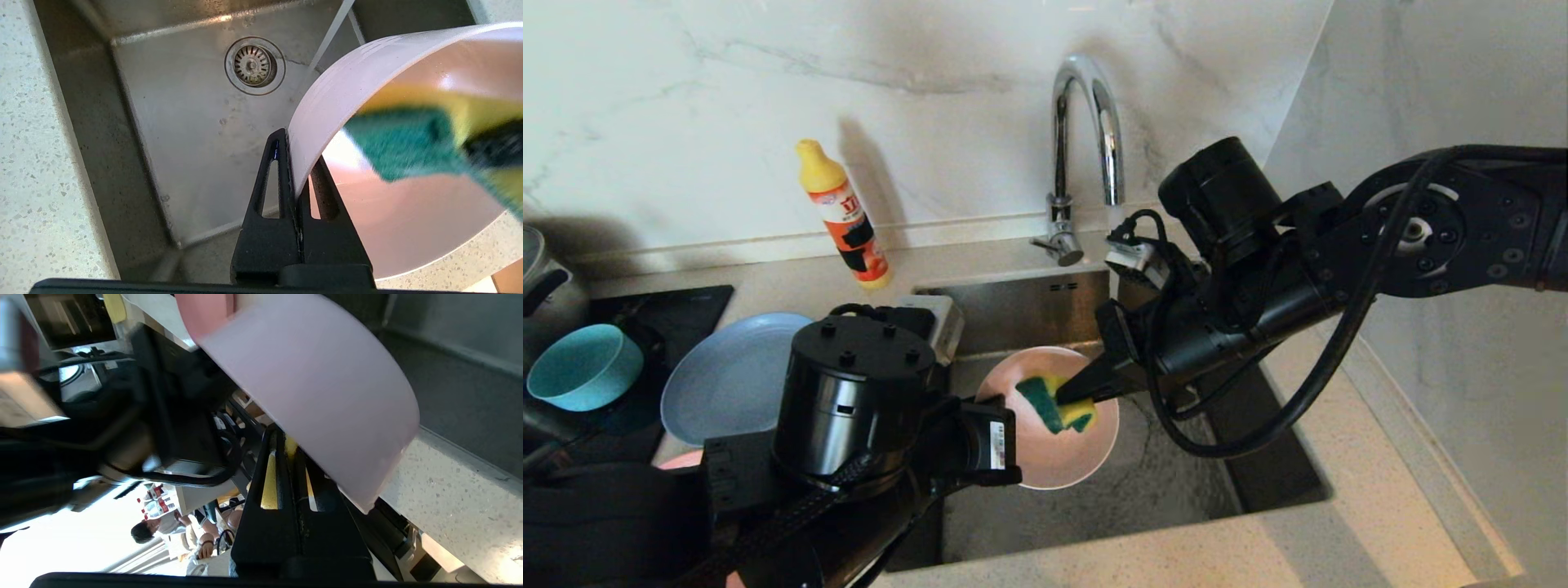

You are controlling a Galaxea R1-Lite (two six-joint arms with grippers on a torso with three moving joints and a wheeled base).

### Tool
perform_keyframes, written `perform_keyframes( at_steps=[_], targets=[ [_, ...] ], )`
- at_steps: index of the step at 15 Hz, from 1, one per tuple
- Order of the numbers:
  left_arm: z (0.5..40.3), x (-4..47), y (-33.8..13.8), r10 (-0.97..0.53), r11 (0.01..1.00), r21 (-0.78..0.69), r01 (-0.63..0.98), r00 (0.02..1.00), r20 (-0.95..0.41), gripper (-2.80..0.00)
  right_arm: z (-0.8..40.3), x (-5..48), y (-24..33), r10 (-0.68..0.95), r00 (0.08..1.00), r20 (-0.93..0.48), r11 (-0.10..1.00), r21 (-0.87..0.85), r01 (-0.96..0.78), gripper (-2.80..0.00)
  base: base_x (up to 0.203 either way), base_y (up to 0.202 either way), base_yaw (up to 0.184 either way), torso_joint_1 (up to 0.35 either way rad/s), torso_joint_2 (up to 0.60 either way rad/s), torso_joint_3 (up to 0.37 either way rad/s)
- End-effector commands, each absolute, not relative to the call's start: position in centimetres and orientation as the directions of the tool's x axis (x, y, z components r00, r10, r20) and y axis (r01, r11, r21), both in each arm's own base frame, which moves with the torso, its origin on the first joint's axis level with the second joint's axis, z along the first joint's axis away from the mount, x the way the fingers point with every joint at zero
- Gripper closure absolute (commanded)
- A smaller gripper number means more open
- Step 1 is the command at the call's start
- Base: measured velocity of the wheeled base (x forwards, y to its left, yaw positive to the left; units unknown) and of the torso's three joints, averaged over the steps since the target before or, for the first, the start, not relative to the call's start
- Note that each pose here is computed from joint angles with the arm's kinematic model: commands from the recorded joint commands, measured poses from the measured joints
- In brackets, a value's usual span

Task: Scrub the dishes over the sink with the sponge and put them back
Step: Wipe the bowl

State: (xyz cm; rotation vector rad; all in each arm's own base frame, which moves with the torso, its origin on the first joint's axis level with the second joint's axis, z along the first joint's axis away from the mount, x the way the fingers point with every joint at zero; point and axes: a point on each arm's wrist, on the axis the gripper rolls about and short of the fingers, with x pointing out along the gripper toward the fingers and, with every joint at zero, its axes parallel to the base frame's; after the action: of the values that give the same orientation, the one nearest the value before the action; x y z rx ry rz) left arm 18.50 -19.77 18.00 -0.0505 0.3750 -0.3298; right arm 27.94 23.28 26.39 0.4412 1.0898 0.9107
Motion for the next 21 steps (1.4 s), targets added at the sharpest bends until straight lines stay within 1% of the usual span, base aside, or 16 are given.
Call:
perform_keyframes(
  at_steps=[1,4,8,12,17,21],
  targets=[
    [17.4,18.6,-19.9,-0.321,0.947,-0.109,0.303,0.88,-0.35,0.0,27.1,27.9,23.3,0.816,0.167,-0.554,0.567,0.71,-0.417,0.0,0.0,0.0,0.0,0.0,0.0,0.0],
    [16.9,18.9,-20.2,-0.322,0.947,-0.117,0.299,0.886,-0.334,0.0,27.2,27.8,23.2,0.805,0.185,-0.563,0.584,0.699,-0.412,0.0,0.0,0.0,0.0,0.0,0.0,0.0],
    [17.3,18.9,-20.2,-0.327,0.945,-0.126,0.302,0.89,-0.319,0.0,27.5,27.6,22.3,0.779,0.215,-0.589,0.621,0.681,-0.387,0.0,0.0,0.0,0.0,0.0,0.0,0.0],
    [17.5,18.8,-20.0,-0.328,0.945,-0.129,0.302,0.892,-0.311,0.0,27.5,27.4,21.7,0.767,0.209,-0.607,0.637,0.678,-0.367,0.0,0.0,0.0,0.0,0.0,0.0,0.0],
    [18.2,18.9,-19.8,-0.326,0.945,-0.132,0.299,0.899,-0.291,0.0,26.6,26.5,21.9,0.743,0.156,-0.651,0.659,0.671,-0.339,0.0,0.0,0.0,0.0,0.0,0.0,0.0],
    [18.4,19.1,-19.9,-0.324,0.945,-0.136,0.297,0.903,-0.283,0.0,25.1,25.7,23.7,0.727,0.084,-0.682,0.662,0.662,-0.351,0.0,0.0,0.0,0.0,0.0,0.0,0.0]
  ],
)
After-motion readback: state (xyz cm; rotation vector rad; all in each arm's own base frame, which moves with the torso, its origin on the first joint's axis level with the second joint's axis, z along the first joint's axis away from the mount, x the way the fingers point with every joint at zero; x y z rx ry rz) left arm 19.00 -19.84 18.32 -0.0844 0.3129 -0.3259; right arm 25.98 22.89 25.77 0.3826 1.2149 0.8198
